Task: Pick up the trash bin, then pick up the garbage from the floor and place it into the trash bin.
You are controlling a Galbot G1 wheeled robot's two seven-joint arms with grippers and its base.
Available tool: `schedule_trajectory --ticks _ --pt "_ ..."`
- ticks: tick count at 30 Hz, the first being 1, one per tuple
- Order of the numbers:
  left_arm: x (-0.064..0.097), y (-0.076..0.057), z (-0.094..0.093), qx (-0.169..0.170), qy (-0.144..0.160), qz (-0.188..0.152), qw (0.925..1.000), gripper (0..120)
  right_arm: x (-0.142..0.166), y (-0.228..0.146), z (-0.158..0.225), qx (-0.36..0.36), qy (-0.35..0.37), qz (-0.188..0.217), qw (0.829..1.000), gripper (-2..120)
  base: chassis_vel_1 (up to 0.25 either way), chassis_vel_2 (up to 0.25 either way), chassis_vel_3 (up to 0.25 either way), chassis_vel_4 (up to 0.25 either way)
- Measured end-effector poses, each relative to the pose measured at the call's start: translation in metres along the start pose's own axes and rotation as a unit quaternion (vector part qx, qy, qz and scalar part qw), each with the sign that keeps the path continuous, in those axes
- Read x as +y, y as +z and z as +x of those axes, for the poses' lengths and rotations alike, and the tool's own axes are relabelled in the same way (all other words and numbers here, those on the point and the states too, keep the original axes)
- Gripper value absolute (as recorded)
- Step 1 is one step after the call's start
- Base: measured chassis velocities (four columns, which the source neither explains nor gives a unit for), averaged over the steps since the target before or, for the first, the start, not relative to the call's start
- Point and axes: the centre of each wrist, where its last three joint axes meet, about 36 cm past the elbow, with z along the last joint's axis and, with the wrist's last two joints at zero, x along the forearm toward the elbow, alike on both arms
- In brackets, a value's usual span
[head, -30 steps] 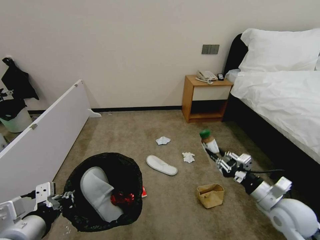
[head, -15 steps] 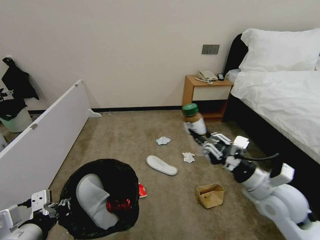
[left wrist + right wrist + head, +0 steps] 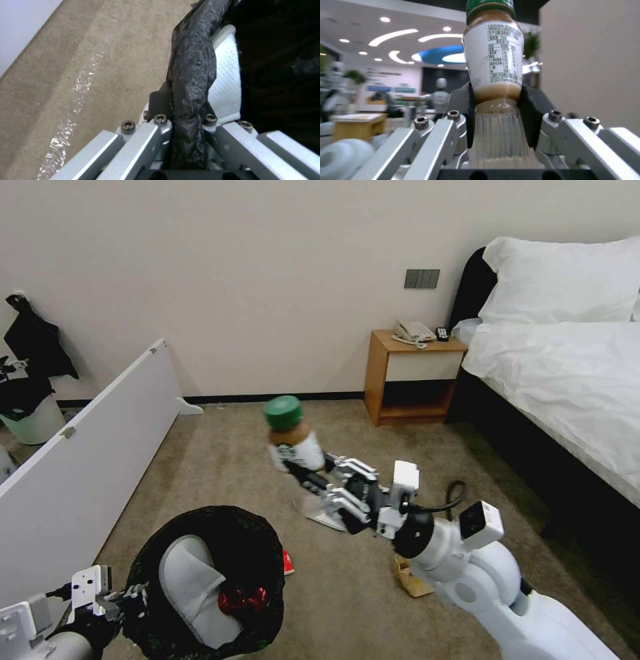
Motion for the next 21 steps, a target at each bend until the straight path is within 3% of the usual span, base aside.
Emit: schedule_trajectory --ticks 8,21 --pt "-0.001 -0.001 0.0 -0.001 0.003 -0.002 1.0 3 -0.001 0.023 -0.042 -0.003 -0.064 -0.037 0.997 26 0.0 0.0 0.0 0.0" --pt "-0.001 -0.001 -0.001 0.002 0.007 0.002 1.0 3 0.006 0.06 -0.055 0.021 -0.078 -0.075 0.994 26 0.0 0.0 0.0 0.0"
